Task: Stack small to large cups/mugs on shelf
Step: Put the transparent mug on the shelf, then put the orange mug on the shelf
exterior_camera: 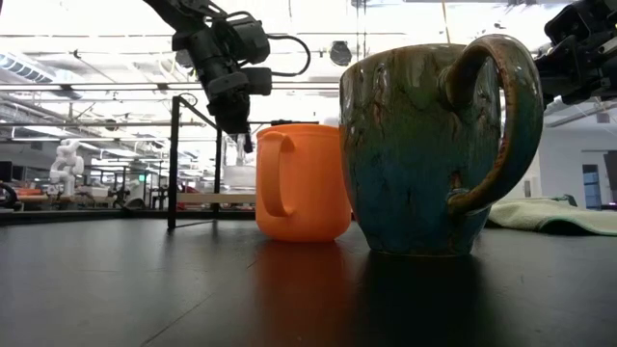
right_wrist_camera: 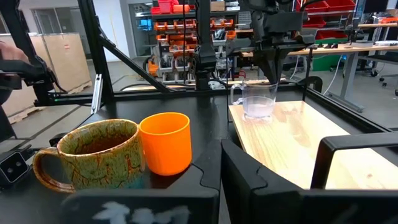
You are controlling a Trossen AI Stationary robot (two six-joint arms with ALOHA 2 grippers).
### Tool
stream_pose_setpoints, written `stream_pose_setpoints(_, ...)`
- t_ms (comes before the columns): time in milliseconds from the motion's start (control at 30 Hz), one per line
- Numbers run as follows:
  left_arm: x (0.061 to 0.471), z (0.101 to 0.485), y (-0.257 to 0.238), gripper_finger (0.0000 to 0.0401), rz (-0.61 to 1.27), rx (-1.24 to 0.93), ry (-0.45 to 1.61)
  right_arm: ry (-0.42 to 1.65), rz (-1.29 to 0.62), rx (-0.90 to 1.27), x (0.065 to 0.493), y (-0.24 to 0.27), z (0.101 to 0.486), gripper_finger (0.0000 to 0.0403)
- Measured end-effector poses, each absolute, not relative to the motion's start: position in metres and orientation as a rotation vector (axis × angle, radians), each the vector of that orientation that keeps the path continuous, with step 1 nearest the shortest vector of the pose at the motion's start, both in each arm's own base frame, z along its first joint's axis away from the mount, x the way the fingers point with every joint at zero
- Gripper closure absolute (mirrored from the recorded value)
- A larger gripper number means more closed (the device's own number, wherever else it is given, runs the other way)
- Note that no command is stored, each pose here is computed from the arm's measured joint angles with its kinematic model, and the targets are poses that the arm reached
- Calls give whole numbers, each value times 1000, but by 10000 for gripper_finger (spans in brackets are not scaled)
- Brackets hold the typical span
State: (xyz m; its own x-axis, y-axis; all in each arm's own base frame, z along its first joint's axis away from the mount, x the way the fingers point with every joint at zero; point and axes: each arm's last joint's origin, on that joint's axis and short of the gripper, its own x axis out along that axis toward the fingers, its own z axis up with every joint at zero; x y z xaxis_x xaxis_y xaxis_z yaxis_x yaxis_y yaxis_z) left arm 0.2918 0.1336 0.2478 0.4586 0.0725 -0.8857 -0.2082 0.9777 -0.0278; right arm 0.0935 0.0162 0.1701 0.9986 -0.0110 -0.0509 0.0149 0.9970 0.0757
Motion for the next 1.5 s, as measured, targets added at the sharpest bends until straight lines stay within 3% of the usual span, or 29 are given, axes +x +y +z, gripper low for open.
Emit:
stream_pose_setpoints(600, 292, 248, 134, 397, 193, -170, 1079, 50, -13, 80, 94, 16, 170, 403)
stream_pose_setpoints(1200, 291, 247, 134, 301, 182, -153, 1085, 50, -13, 80, 94, 16, 170, 403)
stream_pose_setpoints(1500, 275, 280, 127, 258, 200, -121, 980, 50, -13, 80, 94, 16, 170, 403)
